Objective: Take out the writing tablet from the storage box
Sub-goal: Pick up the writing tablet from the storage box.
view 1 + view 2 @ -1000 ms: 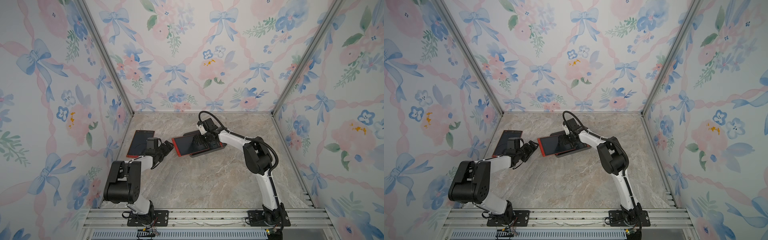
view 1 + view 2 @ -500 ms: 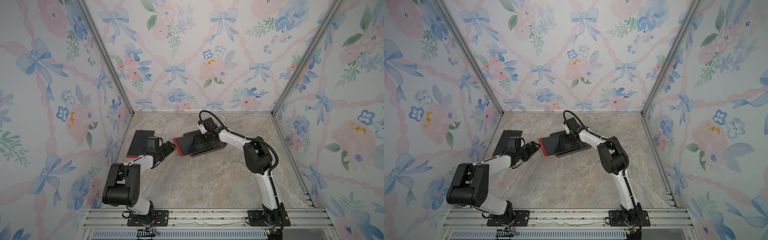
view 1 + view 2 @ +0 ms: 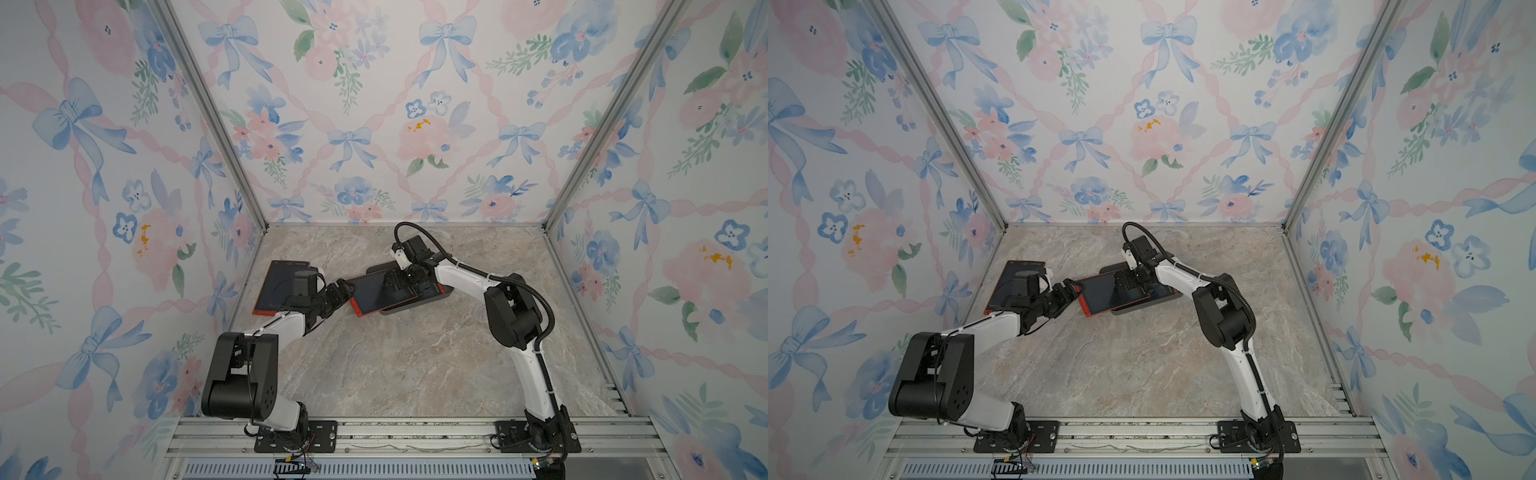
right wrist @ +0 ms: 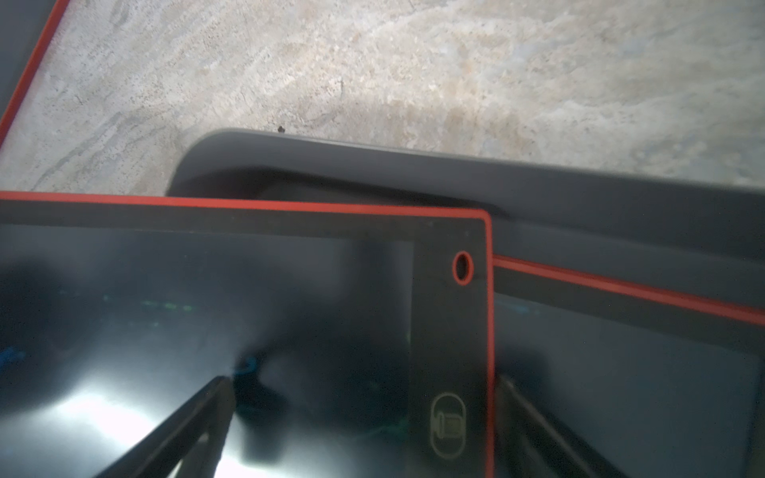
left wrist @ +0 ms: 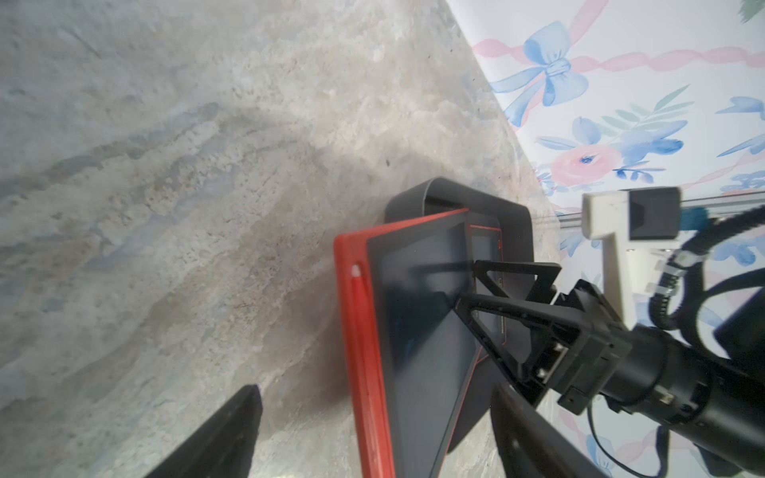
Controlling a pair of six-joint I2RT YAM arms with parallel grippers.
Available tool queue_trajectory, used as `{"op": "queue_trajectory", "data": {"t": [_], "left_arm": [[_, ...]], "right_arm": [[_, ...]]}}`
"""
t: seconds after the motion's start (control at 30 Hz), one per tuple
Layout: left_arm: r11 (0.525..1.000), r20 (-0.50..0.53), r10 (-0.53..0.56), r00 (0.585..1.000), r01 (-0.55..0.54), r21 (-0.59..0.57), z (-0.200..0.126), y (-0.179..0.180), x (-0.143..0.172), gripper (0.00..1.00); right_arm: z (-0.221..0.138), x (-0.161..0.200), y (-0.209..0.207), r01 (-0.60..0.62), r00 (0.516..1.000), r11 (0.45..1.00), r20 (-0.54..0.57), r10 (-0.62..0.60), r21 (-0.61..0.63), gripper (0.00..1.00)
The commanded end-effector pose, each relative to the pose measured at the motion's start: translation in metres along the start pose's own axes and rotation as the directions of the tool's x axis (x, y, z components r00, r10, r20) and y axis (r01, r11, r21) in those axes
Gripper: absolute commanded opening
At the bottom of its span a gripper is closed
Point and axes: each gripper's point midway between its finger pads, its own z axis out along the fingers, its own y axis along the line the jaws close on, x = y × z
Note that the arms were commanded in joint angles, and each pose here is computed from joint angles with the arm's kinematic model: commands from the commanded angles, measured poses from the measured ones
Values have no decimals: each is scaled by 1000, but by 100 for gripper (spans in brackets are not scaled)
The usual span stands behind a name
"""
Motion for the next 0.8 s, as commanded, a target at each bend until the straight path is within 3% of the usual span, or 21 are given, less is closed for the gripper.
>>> {"op": "queue_trajectory", "data": {"t": [0.0, 0.17, 0.63, 0.77], "left_arm": [[1000, -38, 24, 999, -23, 17, 5, -3, 6, 87], [991, -47, 58, 997, -52, 123, 13, -35, -3, 78], [989, -88, 55, 995, -43, 138, 28, -34, 3, 14], [990, -95, 47, 994, -34, 136, 30, -32, 4, 5]], "right_arm": [[28, 55, -1, 21, 985, 1000, -171, -18, 17, 99], [28, 55, 0, 21, 985, 1000, -170, -18, 16, 99], [29, 53, 2, -18, 986, 1000, -163, 16, -13, 100], [19, 39, 0, -71, 991, 997, -119, 66, -42, 97]]}}
